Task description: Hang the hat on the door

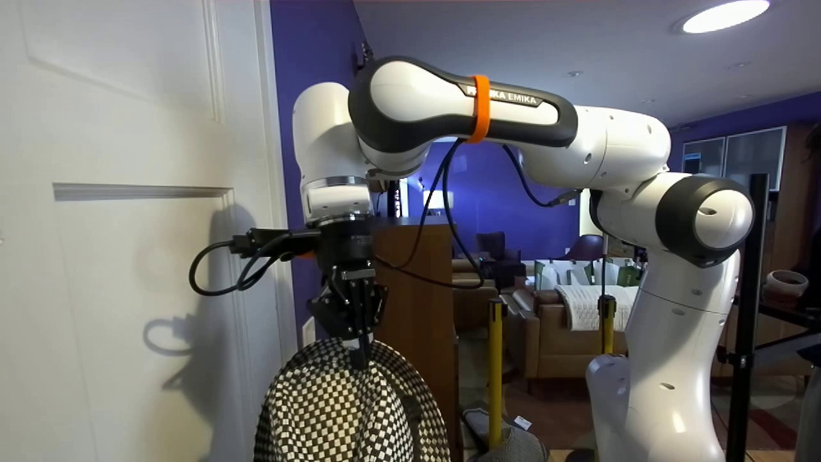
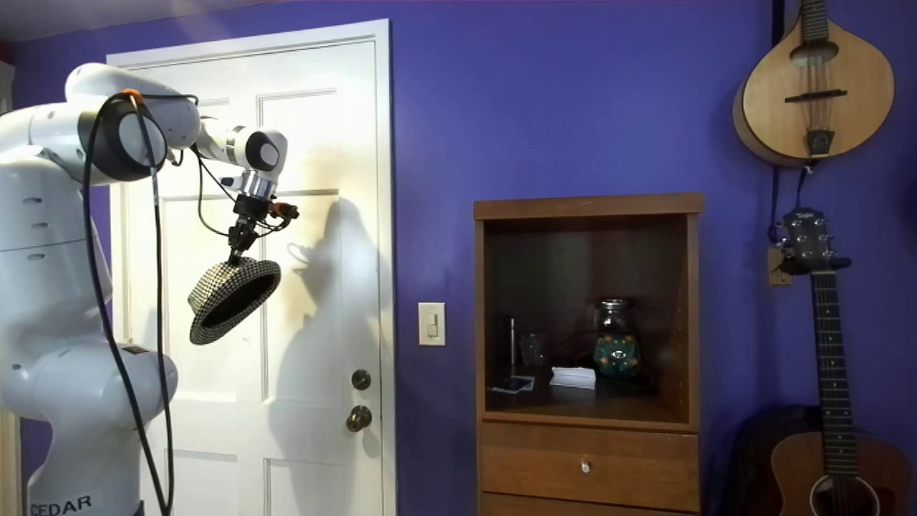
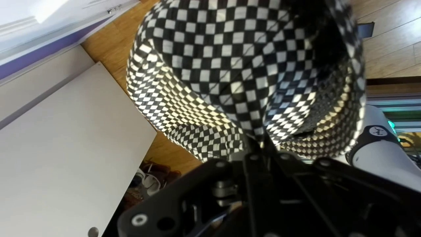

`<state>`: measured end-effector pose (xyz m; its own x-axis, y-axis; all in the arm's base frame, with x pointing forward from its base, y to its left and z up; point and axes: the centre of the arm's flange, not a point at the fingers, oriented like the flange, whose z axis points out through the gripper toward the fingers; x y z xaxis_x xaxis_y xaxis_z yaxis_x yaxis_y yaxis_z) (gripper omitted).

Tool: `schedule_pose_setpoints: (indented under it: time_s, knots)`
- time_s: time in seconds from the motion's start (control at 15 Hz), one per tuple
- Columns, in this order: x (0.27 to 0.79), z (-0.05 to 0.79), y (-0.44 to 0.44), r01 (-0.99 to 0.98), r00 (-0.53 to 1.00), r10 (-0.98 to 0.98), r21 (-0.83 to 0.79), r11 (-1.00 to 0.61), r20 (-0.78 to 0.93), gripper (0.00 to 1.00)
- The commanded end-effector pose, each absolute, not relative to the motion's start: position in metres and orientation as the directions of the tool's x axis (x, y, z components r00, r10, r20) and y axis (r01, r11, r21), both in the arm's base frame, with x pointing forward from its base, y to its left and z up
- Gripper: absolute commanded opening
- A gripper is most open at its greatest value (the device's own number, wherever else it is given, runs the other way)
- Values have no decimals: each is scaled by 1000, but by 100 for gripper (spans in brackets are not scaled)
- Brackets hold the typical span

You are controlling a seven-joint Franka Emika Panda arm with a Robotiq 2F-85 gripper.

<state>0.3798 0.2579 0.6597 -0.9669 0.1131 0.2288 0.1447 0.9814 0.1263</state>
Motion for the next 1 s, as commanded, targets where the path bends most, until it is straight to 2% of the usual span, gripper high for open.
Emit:
schedule_pose_setpoints:
  time_s: [0.0, 0.07, 0.6, 0.8, 0.87, 0.93]
  knots:
    - [380, 660, 258, 145, -967, 113, 126, 981, 229, 4]
    - [380, 660, 258, 146, -967, 114, 126, 981, 229, 1]
    - [380, 599, 288, 114, -993, 117, 330, 937, 10, 1]
    - [375, 587, 295, 102, -993, 119, 398, 912, -18, 1]
    - [394, 595, 300, 130, -991, 135, 340, 931, 9, 4]
    - [391, 591, 302, 128, -991, 135, 352, 927, 5, 4]
